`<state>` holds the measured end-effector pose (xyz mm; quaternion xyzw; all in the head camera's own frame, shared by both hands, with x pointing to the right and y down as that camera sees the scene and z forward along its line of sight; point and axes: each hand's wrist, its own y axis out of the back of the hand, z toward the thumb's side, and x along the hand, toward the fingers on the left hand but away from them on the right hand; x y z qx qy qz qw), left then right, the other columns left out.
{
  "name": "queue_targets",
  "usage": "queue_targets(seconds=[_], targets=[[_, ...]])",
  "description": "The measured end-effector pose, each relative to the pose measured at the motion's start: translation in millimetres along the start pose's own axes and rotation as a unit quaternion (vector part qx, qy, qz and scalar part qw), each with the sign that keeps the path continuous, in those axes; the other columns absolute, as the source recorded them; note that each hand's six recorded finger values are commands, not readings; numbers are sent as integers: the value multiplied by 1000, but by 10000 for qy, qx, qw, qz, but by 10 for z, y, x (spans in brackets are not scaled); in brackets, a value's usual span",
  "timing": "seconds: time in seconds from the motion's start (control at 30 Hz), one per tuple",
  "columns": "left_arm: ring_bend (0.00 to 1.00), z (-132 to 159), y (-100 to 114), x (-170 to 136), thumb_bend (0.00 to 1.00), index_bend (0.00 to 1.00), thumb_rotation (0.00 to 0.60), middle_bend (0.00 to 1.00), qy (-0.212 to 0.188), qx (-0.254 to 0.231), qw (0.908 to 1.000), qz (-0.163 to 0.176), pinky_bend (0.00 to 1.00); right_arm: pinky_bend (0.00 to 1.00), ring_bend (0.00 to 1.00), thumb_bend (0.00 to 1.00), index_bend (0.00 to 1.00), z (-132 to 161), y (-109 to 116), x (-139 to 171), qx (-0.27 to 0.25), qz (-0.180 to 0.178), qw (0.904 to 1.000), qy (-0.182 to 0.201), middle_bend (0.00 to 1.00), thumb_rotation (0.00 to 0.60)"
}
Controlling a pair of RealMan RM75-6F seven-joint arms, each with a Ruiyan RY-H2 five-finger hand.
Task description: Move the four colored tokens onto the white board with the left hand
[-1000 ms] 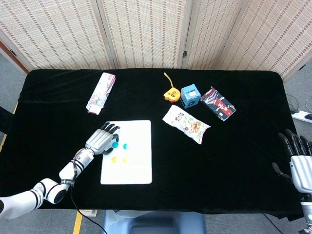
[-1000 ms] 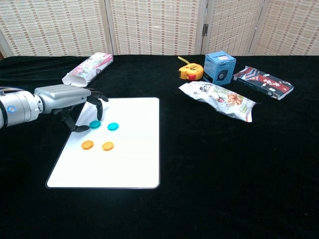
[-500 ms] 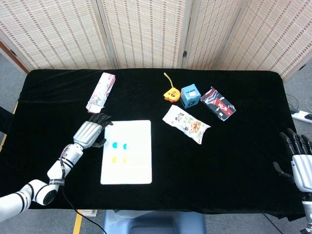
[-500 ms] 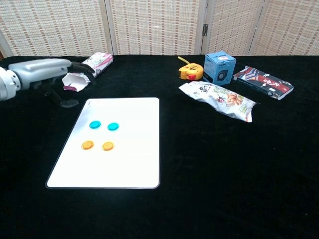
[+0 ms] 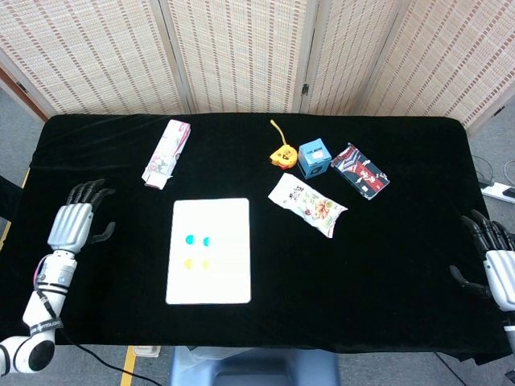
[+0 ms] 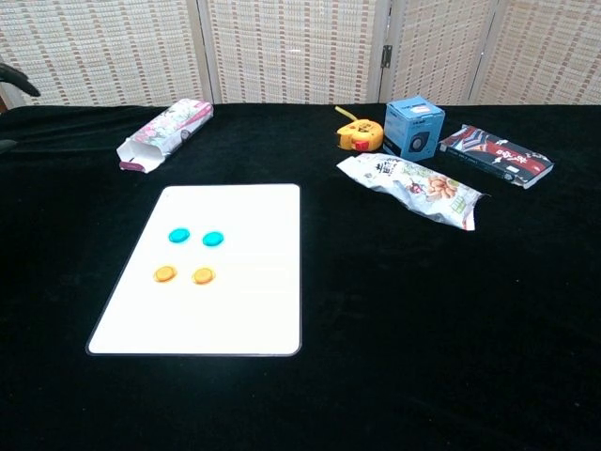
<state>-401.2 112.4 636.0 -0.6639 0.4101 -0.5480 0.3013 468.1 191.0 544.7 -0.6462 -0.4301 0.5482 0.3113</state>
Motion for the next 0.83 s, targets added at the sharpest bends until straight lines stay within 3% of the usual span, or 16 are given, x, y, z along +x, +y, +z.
queue_targets(seconds=[0.13, 0.5, 0.63, 0.83], targets=[[0, -204, 3, -269, 436, 205, 600, 46, 264, 88, 9996, 11, 0, 0, 11, 361, 0, -9, -54, 22, -47, 80, 10000, 9, 0, 600], [0, -393, 77, -864, 436, 179, 600, 38, 578, 204, 9969, 485, 0, 0, 0, 361, 0, 138, -170, 101, -220, 262, 9992, 215, 0, 600], [0, -388, 89, -1102, 436, 176, 600, 38, 569, 239, 9962, 610, 0, 0, 0, 361, 0, 180, -146, 123, -169, 172, 9994, 232, 0, 600], [0, -381, 44, -1340, 436, 161, 600, 37, 585, 335, 9966, 472, 0, 0, 0, 360, 0, 214, -103, 159, -23, -92, 9999, 113, 0, 600]])
